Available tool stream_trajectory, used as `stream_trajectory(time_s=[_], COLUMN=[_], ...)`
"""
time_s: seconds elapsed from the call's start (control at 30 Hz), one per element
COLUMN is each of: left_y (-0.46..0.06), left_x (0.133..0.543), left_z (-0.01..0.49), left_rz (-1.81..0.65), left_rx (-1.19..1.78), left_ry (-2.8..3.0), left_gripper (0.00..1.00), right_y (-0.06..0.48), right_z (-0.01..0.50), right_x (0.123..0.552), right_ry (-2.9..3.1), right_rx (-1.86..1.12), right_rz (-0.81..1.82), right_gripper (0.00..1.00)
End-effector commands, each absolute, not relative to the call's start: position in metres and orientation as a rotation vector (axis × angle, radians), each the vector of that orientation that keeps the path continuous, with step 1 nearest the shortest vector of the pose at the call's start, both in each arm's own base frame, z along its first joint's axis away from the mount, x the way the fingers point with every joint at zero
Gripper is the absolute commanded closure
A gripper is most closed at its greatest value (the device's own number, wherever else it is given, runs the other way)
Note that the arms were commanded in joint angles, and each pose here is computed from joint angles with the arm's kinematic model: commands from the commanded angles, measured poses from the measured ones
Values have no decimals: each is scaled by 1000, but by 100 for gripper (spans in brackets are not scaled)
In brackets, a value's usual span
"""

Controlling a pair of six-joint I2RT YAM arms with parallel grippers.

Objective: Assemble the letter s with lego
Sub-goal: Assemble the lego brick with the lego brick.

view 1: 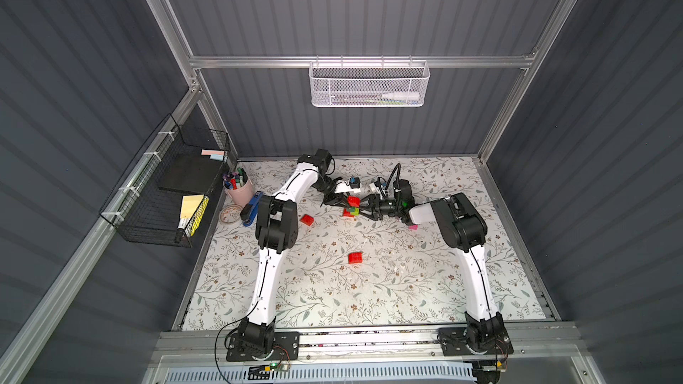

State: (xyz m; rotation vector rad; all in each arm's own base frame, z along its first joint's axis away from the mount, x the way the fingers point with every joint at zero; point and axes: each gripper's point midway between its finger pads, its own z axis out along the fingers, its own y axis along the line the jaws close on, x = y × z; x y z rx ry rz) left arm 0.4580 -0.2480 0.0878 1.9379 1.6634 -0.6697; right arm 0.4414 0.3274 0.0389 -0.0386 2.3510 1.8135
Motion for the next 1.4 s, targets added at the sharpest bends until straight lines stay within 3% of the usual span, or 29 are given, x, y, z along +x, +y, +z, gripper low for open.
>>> stream_trajectory(time_s=[0.0,0.37,1.37], left_y=[-242,-237,-249], left_x=[454,450,458], left_z=[61,48,72], left_rz=[-636,-613,-629], left_rx=[2001,2047,1985], left_ry=[1712,1743,1665], left_gripper=[62,67,53], right_y=[305,306,312], right_z=[-45,-44,-30], right_x=[412,412,415], right_ry=[2650,2638,2580], right_rx=[276,274,204], right_rz=[1688,1704,1761], right_gripper=[43,43,38])
